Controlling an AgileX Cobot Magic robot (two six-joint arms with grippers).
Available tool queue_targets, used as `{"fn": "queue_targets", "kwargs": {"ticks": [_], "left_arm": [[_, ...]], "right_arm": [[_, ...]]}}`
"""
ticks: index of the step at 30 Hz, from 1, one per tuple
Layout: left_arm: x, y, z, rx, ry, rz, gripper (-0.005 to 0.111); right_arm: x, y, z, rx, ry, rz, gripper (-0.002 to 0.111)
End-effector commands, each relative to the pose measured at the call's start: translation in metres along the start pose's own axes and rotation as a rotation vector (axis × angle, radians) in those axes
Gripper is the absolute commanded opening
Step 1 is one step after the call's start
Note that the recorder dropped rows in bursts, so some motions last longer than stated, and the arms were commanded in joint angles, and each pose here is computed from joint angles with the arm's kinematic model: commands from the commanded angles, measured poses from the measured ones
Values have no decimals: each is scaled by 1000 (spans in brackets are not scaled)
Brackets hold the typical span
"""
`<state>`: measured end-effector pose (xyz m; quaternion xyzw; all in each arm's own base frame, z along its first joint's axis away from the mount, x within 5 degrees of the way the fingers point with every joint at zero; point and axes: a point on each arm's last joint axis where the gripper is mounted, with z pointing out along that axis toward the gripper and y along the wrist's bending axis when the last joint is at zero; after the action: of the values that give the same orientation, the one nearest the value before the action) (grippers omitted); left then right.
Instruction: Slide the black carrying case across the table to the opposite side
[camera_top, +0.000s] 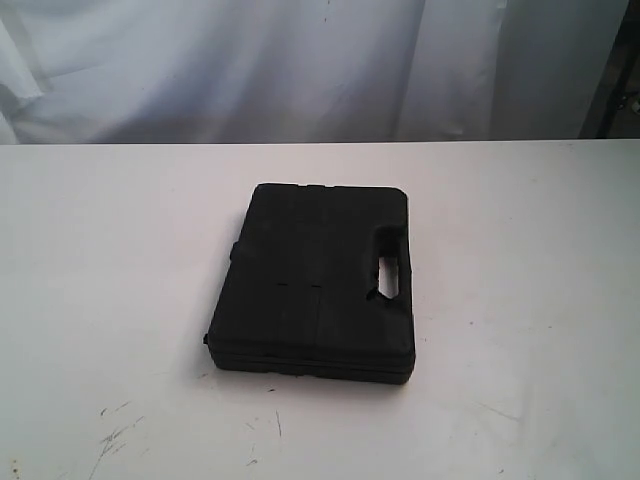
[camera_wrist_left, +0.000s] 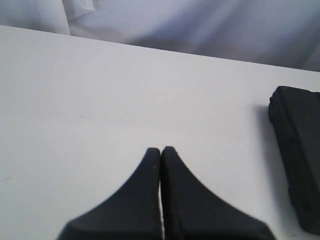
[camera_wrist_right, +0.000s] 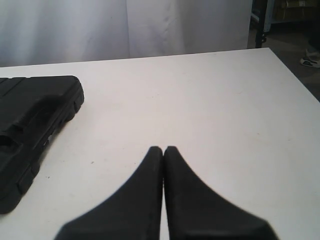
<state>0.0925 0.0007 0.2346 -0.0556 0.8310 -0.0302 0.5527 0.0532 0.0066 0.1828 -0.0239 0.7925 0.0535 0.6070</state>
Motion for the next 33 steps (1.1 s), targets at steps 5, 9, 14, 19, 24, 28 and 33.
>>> {"fn": "queue_targets", "kwargs": {"ticks": [5,9,14,19,24,28,33], "left_arm": [[20,5,-10,-2,-113,-17,0],[29,6,-12,0,-135,-20,0],[37,9,-12,-27,-171,-45,0],[41,10,-11,-33,-156,-46,0],[42,10,-11,-31,-155,-51,0],[49,10,-12,-25,-158,-64,0],[57,8,-14,-1,-136,2,0]], "right_arm": [[1,0,0,7,-3,7,0],[1,0,0,7,-3,7,0],[1,0,0,7,-3,7,0],[1,0,0,7,-3,7,0],[1,0,0,7,-3,7,0],[1,0,0,7,-3,7,0],[1,0,0,7,-3,7,0]]}}
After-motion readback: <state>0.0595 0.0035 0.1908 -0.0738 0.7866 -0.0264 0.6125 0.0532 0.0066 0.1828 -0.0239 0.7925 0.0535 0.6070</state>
